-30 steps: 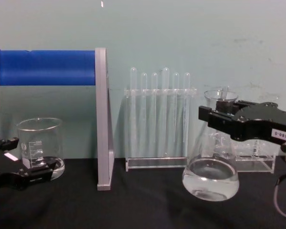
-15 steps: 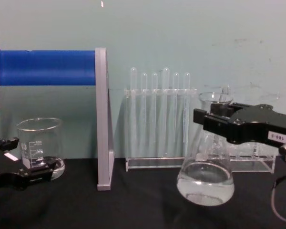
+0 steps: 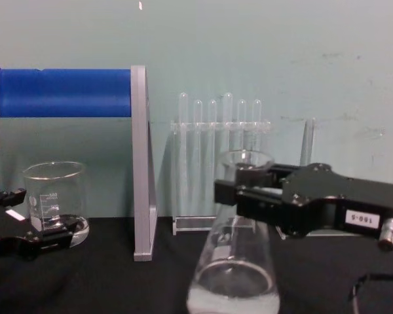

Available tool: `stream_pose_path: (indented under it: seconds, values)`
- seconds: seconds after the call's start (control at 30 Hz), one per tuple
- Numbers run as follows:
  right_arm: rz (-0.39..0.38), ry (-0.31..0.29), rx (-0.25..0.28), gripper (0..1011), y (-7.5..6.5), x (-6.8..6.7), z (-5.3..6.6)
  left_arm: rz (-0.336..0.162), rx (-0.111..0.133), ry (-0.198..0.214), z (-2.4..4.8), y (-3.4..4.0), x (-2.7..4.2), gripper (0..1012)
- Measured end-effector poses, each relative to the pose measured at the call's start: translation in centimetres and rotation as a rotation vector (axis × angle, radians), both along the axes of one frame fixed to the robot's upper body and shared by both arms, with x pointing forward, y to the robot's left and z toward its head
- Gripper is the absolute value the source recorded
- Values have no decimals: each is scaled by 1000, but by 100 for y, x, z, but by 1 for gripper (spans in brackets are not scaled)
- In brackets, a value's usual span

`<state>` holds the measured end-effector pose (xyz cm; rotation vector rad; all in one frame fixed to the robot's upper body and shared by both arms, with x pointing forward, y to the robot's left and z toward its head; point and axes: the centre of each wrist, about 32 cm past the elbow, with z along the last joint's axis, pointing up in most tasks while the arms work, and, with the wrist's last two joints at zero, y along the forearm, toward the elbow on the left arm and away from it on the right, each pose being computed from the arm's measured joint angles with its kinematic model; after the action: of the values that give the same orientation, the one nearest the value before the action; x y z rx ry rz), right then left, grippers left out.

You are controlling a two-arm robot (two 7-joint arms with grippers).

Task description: Grasp the erlenmeyer flask with one hand, shake it three times, then place it back.

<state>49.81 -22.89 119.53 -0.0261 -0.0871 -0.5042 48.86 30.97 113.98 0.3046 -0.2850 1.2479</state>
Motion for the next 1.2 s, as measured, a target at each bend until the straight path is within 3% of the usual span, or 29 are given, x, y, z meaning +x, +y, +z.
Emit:
stream_pose_path:
  seconds: [0.27,0.57,0.97,1.13,1.2]
  values:
    - [194,15,16,449,60,-27,-10,0,0,0,0,0,0,1001]
    - [341,36,29,449,87,-32,-11,0,0,0,0,0,0,1001]
    - [394,33,22,449,109,-15,-8,0,0,0,0,0,0,1001]
    - [343,29,29,449,107,16,-6,0,0,0,0,0,0,1001]
    - [288,26,35,449,100,39,-4,0,0,0,0,0,0,1001]
